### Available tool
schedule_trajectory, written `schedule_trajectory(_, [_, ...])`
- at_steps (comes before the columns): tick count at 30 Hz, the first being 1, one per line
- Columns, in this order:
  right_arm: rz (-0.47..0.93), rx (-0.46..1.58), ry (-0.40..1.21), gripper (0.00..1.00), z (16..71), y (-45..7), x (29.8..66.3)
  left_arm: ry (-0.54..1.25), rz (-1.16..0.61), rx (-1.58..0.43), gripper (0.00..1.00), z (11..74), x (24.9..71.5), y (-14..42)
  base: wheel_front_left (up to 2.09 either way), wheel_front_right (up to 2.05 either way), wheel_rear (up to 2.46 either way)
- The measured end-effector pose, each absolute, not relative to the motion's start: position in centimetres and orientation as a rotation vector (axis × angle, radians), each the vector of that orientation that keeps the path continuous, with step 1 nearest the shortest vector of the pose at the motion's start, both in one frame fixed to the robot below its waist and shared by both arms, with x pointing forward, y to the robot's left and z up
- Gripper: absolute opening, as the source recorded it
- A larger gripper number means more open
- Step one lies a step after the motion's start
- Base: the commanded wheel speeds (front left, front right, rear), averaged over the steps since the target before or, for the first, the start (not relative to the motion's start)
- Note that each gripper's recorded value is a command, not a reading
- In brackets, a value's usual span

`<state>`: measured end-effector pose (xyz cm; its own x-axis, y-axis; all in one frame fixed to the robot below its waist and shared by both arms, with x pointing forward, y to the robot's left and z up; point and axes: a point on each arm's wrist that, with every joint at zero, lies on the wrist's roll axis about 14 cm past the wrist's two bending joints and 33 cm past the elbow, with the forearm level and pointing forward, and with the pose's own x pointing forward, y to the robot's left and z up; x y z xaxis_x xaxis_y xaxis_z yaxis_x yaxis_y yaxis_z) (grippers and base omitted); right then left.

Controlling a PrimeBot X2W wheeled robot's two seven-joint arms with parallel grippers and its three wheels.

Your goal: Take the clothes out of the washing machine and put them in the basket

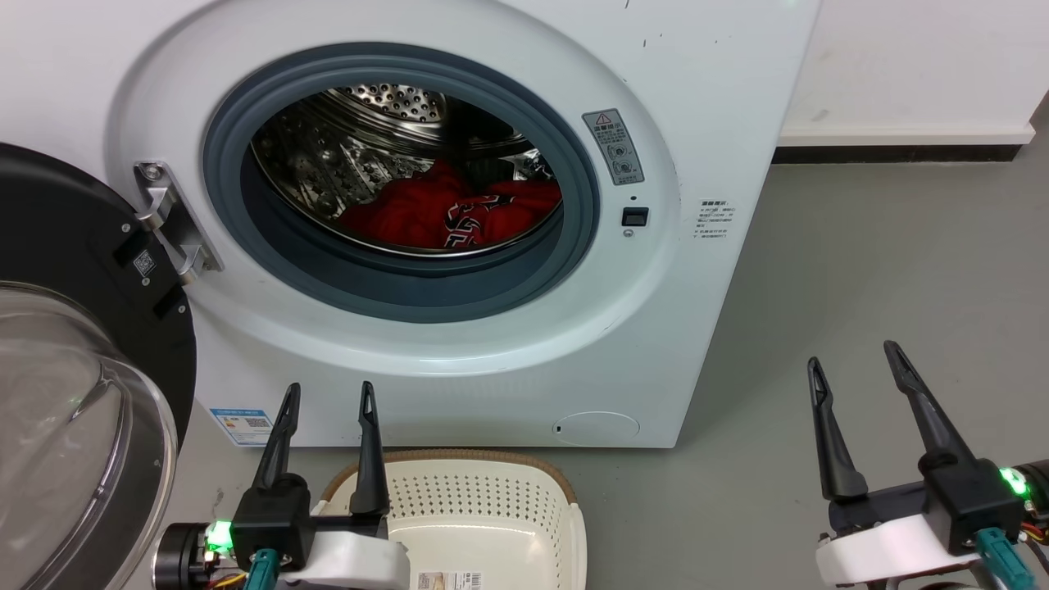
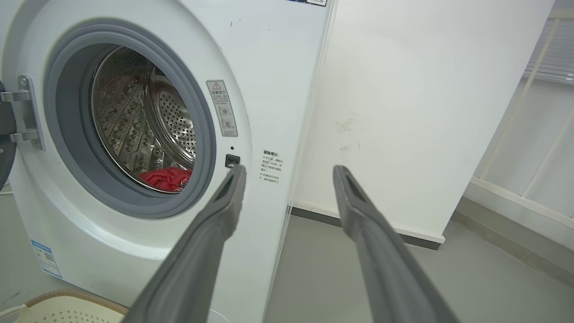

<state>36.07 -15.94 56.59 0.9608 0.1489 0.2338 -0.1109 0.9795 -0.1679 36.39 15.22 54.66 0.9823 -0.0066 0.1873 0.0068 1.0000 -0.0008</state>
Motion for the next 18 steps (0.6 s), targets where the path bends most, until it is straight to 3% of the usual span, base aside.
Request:
schedule_trajectory(8, [0.149, -0.193, -0.242, 1.0, 56.0, -15.5, 35.8, -0.217, 0.013, 0.043, 1.0, 55.2, 36.2, 15.2, 0.0, 0.0, 0.0])
schedule_trajectory(18, [0.121, -0.07, -0.13, 1.0, 52.2, -16.5, 35.2, -0.158, -0.015, 0.021, 1.0, 53.0, 35.4, 15.2, 0.0, 0.0, 0.0])
